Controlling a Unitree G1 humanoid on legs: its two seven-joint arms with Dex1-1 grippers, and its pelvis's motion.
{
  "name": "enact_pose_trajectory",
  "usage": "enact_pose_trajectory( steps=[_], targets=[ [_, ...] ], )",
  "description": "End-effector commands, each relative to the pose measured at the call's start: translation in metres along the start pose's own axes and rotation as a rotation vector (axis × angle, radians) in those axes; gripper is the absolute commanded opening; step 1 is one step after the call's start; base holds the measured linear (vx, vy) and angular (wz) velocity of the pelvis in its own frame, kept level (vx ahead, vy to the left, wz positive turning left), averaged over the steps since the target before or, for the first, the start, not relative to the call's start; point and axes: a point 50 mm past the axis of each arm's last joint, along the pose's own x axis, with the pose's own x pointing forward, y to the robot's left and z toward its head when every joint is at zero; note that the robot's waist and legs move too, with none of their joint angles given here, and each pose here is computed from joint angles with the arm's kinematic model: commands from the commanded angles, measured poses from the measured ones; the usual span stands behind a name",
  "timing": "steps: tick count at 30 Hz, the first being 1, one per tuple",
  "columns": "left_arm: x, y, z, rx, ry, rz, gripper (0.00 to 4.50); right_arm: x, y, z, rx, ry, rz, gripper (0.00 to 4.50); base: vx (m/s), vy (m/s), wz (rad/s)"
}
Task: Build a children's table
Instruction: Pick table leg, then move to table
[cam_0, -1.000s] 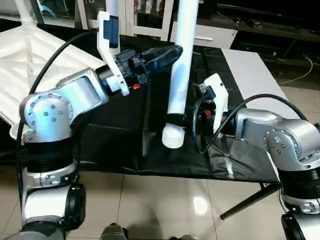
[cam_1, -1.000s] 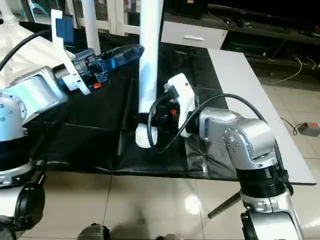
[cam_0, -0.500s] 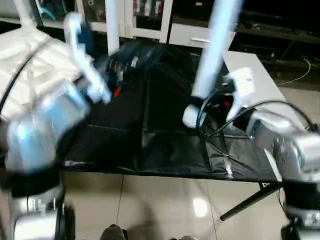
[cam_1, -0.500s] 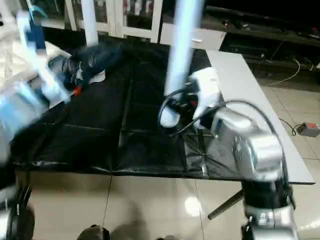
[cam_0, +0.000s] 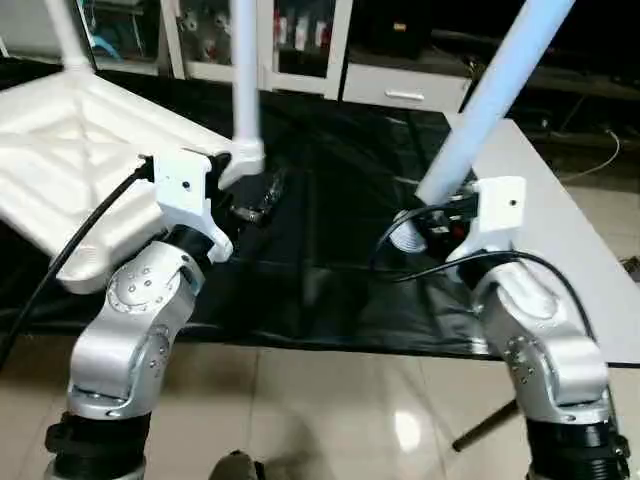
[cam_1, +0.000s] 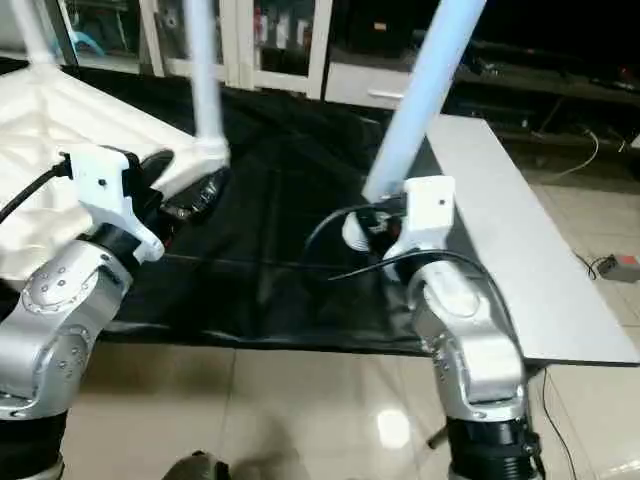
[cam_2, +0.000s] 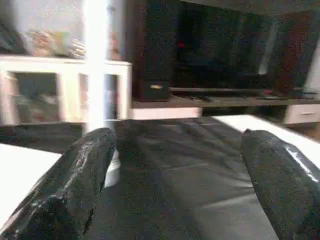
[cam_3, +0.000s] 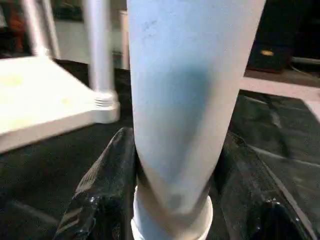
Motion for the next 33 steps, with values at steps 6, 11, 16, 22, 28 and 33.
enact_pose_trajectory(
  steps=[6, 11, 16, 22, 28, 33],
  targets=[
    [-0.004, 0.005, -0.008, 0.043, 0.029, 0.045, 4.5, -0.007, -0.002, -0.008, 0.025, 0.011, -0.007, 1.84, -0.069, 0.148, 0.03],
    [0.0, 0.01, -0.012, 0.057, 0.028, 0.077, 4.5, -0.006, 0.002, -0.016, 0.01, 0.024, 0.005, 1.84, -0.088, 0.284, -0.18],
    [0.001, 0.014, -0.012, 0.057, 0.024, 0.085, 4.5, -0.007, 0.005, -0.021, -0.005, 0.043, 0.02, 1.84, -0.111, 0.259, 0.03],
    [0.0, 0.018, -0.019, 0.066, 0.035, 0.109, 4.5, -0.006, 0.003, -0.019, 0.001, 0.028, -0.005, 1.84, -0.097, 0.238, -0.07],
    [0.001, 0.008, -0.025, 0.112, 0.061, 0.061, 4.5, -0.005, 0.006, -0.018, -0.008, 0.022, 0.014, 1.84, -0.093, 0.283, 0.16],
    [-0.002, 0.017, -0.034, 0.093, 0.1, 0.121, 4.5, -0.004, 0.004, -0.017, -0.007, 0.025, 0.012, 1.84, -0.092, 0.088, 0.13]
  ],
)
